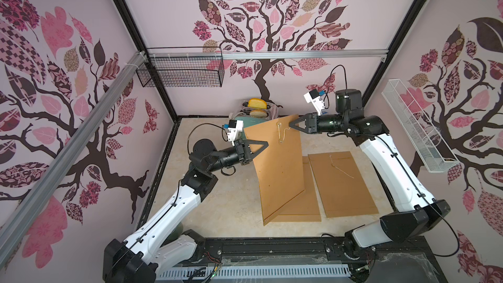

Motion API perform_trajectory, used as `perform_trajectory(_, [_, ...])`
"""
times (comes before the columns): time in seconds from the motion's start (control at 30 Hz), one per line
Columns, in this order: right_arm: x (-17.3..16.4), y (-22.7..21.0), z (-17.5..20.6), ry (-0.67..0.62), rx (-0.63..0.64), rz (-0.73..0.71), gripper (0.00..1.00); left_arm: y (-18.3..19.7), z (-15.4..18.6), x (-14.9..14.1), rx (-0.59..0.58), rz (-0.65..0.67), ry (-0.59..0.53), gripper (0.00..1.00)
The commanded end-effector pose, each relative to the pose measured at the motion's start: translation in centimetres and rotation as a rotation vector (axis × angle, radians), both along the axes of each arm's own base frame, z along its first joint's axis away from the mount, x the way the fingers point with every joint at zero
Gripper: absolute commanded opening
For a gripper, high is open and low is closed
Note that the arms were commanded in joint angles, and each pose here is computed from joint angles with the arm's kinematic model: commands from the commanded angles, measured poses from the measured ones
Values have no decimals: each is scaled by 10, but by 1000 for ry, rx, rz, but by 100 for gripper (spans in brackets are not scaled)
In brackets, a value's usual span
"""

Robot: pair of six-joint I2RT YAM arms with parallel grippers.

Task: Close the mouth of the file bag
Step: Close the file bag.

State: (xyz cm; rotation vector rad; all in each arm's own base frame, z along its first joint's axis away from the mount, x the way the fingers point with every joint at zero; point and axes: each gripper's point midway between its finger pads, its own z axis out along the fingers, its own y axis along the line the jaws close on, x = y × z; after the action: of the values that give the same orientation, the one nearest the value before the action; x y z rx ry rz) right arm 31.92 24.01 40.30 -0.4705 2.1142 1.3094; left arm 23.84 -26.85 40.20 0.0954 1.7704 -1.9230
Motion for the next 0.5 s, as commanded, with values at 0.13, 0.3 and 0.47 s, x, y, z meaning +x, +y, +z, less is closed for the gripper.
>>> perform_trajectory(0.13, [-1, 2, 2, -17, 1, 7, 3, 2, 22, -6, -29, 0, -75, 0])
perform_trajectory(0.3, [-1, -1, 8, -43, -6, -6, 0, 2, 21, -5, -28, 2, -75, 0])
perform_trajectory(0.47, [-7, -1, 26, -86, 6, -15, 0, 1, 15, -3, -20, 8, -65, 0])
